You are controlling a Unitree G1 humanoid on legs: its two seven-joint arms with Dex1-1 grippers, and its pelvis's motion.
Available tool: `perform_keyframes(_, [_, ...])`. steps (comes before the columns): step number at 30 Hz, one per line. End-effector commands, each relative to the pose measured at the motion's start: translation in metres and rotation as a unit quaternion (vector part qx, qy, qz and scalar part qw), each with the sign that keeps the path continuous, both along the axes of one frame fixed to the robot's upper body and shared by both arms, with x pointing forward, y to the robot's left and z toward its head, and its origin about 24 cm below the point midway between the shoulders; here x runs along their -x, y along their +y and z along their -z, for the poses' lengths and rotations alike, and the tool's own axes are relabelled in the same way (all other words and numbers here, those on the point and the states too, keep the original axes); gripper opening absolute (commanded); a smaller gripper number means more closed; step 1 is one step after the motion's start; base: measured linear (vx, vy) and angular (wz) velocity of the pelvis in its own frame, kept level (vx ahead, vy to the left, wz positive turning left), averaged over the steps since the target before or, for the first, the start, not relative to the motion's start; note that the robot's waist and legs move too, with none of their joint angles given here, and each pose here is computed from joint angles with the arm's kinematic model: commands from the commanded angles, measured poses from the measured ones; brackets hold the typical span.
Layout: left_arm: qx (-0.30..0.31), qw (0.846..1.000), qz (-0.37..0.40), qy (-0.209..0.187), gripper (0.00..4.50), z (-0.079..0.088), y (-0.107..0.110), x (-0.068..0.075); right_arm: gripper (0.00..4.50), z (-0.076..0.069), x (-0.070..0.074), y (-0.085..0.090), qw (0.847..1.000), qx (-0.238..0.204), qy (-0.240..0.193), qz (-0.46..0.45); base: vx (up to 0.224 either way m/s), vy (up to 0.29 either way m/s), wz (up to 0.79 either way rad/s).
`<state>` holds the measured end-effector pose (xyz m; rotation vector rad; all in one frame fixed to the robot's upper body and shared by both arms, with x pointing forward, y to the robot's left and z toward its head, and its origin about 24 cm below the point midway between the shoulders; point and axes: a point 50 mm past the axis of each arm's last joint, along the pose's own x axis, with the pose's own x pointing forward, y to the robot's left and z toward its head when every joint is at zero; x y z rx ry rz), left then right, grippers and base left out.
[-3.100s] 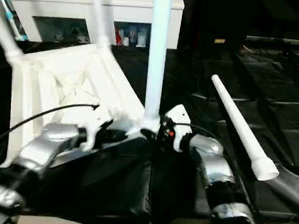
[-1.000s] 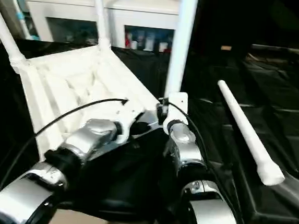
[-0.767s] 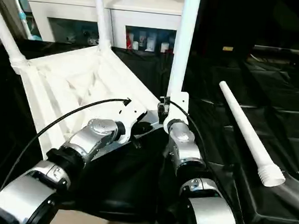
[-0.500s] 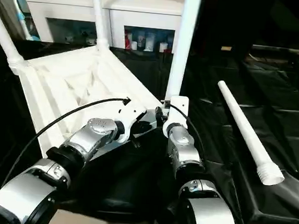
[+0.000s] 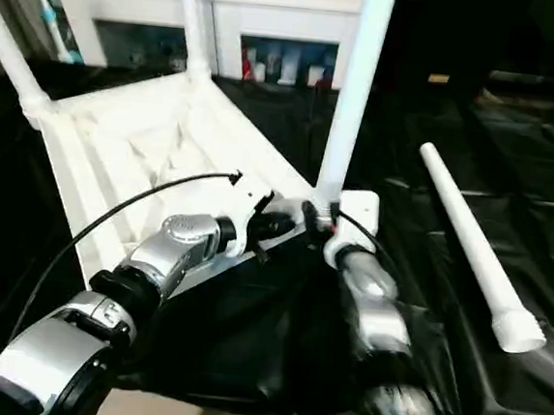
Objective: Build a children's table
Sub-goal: Rotate leg to tighten, then rotate table base
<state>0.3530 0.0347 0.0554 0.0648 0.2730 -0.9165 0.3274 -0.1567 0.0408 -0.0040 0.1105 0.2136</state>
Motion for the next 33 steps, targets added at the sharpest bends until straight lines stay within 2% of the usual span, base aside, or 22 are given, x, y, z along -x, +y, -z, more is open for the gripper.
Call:
perform_keyframes(1, [0.019,0.999,-0.006,-0.025,1.30,-0.015,0.004,-0.006,3.95,-0.011,0.005,-0.003,1.000,-0.012,-0.019,-0.008,0.000,0.000,0.00])
perform_keyframes(3, [0.022,0.999,-0.007,-0.028,1.30,-0.016,0.006,-0.007,3.95,-0.012,0.006,-0.005,1.000,-0.013,-0.020,-0.007,0.000,0.000,0.00])
perform_keyframes(5, [0.039,0.996,-0.035,-0.069,1.55,-0.037,0.029,-0.014,3.95,-0.017,0.022,-0.011,0.999,-0.018,-0.016,-0.028,0.000,0.000,0.00])
perform_keyframes(6, [0.041,0.996,-0.039,-0.074,1.55,-0.040,0.033,-0.014,3.95,-0.017,0.024,-0.011,0.999,-0.019,-0.015,-0.033,0.000,0.000,0.00])
perform_keyframes(8, [0.039,0.992,-0.059,-0.101,1.78,-0.056,0.064,-0.014,3.95,-0.013,0.037,-0.012,0.997,-0.006,0.006,-0.078,0.000,0.000,0.00])
perform_keyframes(9, [0.039,0.992,-0.059,-0.101,1.78,-0.056,0.064,-0.014,3.95,-0.013,0.037,-0.012,0.997,-0.006,0.006,-0.078,0.000,0.000,0.00])
perform_keyframes(11, [0.010,0.991,-0.060,-0.119,2.04,-0.063,0.098,-0.005,3.95,-0.007,0.046,-0.013,0.993,0.007,0.031,-0.113,0.000,0.000,0.00])
perform_keyframes(12, [0.010,0.991,-0.060,-0.119,2.04,-0.063,0.098,-0.005,3.95,-0.007,0.046,-0.013,0.993,0.007,0.031,-0.113,0.000,0.000,0.00])
perform_keyframes(13, [-0.028,0.992,-0.057,-0.113,2.04,-0.064,0.125,0.005,3.95,-0.003,0.050,-0.012,0.990,0.011,0.049,-0.131,0.000,0.000,0.00])
perform_keyframes(16, [-0.067,0.989,-0.077,-0.104,2.04,-0.063,0.151,0.016,3.95,0.002,0.051,-0.012,0.988,0.023,0.072,-0.132,0.000,0.000,0.00])
perform_keyframes(18, [-0.103,0.984,-0.122,-0.077,2.04,-0.060,0.175,0.026,3.95,0.004,0.050,-0.009,0.987,0.029,0.084,-0.131,0.000,0.000,0.00])
perform_keyframes(20, [-0.135,0.970,-0.191,-0.059,2.04,-0.061,0.201,0.037,3.95,0.004,0.049,-0.003,0.985,0.044,0.080,-0.145,0.000,0.000,0.00])
perform_keyframes(22, [-0.148,0.950,-0.266,-0.064,2.04,-0.061,0.222,0.038,3.95,0.005,0.048,0.001,0.984,0.044,0.081,-0.149,0.000,0.000,0.00])
perform_keyframes(23, [-0.148,0.950,-0.266,-0.064,2.04,-0.061,0.222,0.038,3.95,0.005,0.048,0.001,0.984,0.044,0.081,-0.149,0.000,0.000,0.00])
perform_keyframes(24, [-0.161,0.924,-0.341,-0.067,2.04,-0.059,0.242,0.038,3.95,0.005,0.046,0.005,0.985,0.041,0.082,-0.149,0.000,0.000,0.00])
perform_keyframes(26, [-0.199,0.894,-0.396,-0.066,2.04,-0.055,0.261,0.041,3.95,0.004,0.045,0.008,0.985,0.037,0.080,-0.151,0.000,0.000,0.00])
perform_keyframes(27, [-0.207,0.885,-0.413,-0.057,2.04,-0.051,0.267,0.043,3.95,0.004,0.044,0.010,0.984,0.038,0.080,-0.152,0.000,0.000,0.00])
perform_keyframes(28, [-0.219,0.879,-0.423,-0.036,2.04,-0.046,0.272,0.048,3.95,0.005,0.042,0.013,0.984,0.041,0.081,-0.155,0.000,0.000,0.00])
perform_keyframes(30, [-0.221,0.878,-0.424,-0.031,2.04,-0.045,0.273,0.049,3.95,0.005,0.042,0.014,0.984,0.042,0.081,-0.156,0.000,0.000,0.00])
perform_keyframes(31, [-0.233,0.874,-0.427,-0.004,2.04,-0.036,0.274,0.054,3.95,0.006,0.039,0.017,0.984,0.045,0.084,-0.150,0.000,0.000,0.00])
perform_keyframes(33, [-0.241,0.870,-0.429,0.024,2.04,-0.026,0.272,0.059,3.95,0.006,0.036,0.020,0.985,0.048,0.085,-0.146,0.000,0.000,0.00])
